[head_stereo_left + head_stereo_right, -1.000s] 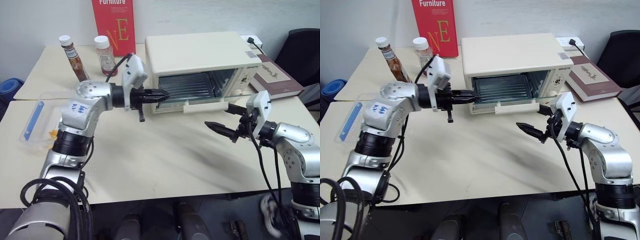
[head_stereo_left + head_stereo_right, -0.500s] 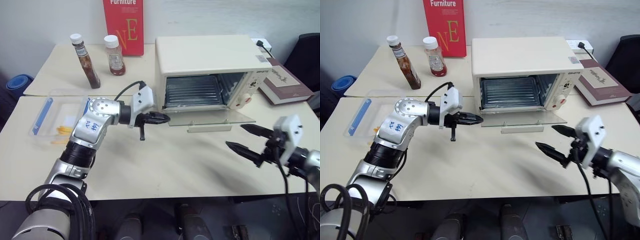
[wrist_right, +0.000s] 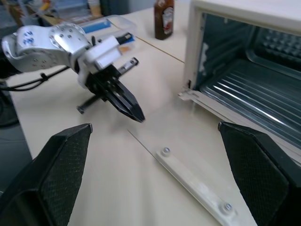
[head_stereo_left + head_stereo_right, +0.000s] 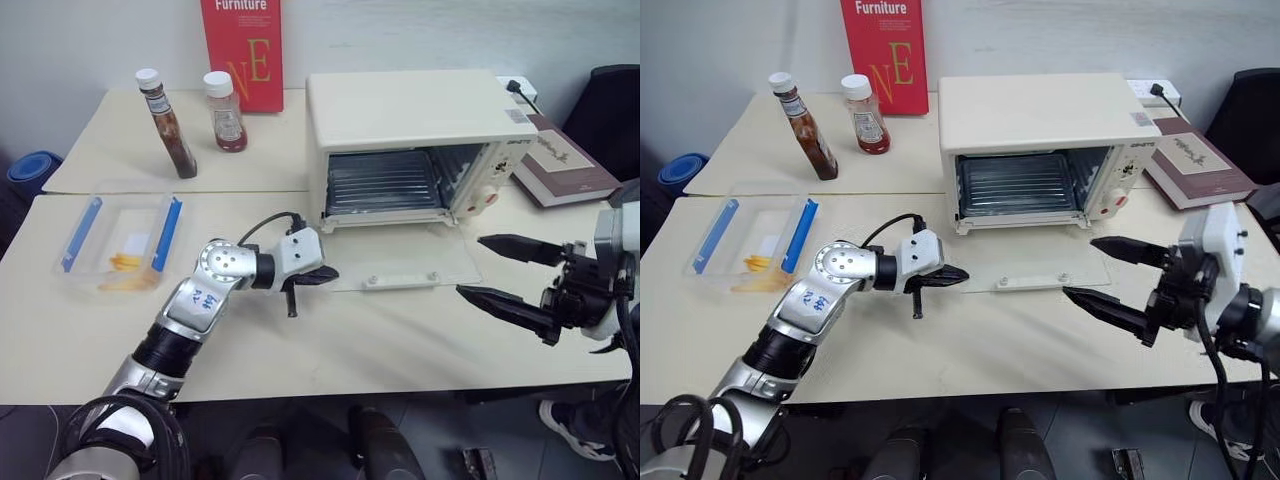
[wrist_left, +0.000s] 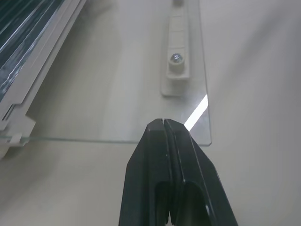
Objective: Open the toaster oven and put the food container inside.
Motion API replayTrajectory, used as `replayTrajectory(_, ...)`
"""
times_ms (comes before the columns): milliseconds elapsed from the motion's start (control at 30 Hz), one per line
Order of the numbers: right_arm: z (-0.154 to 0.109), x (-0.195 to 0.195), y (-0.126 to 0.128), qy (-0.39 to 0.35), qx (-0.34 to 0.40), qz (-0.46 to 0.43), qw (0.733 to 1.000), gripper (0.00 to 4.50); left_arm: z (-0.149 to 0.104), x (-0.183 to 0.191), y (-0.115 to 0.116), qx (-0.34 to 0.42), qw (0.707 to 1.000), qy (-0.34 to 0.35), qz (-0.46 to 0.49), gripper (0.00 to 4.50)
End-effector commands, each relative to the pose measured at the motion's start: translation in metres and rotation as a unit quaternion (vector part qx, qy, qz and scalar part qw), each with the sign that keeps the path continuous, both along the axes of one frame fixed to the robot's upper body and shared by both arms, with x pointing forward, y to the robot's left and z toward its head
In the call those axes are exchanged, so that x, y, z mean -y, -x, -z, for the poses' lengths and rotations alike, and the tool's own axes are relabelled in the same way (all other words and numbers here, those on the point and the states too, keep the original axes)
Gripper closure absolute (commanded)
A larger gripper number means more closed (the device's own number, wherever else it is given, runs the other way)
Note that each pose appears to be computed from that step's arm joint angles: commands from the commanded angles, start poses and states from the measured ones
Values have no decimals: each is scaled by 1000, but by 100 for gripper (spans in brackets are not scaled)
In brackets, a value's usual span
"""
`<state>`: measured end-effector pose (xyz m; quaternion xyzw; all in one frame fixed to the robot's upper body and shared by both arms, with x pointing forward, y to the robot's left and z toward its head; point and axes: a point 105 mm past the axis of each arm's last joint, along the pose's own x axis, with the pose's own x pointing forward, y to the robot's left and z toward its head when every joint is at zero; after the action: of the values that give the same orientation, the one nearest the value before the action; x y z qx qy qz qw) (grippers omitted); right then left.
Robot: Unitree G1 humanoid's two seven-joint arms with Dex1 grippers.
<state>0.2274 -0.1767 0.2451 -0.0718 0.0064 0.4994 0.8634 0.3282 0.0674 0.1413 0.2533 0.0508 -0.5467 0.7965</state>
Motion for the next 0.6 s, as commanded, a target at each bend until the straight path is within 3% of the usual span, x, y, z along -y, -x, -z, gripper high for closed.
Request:
replayTrajectory(33, -16, -18, -3, -14, 9, -65, 998, 0, -29, -32, 14, -6, 995, 67, -75, 395)
replayTrajectory(233, -22, -37, -19, -12, 0, -148, 989, 0, -19, -88, 71, -44, 979, 76, -183, 214)
replayTrajectory(333, -23, -45, -31, -10, -12, -189, 982, 0, -10, -123, 102, -59, 956, 74, -279, 123)
replayTrajectory(467, -24, -53, -43, -7, -10, -226, 974, 0, -9, -166, 124, -62, 909, 101, -399, 1)
replayTrajectory(600, -23, -60, -45, -2, -13, -261, 965, 0, -14, -207, 130, -44, 842, 152, -515, 1)
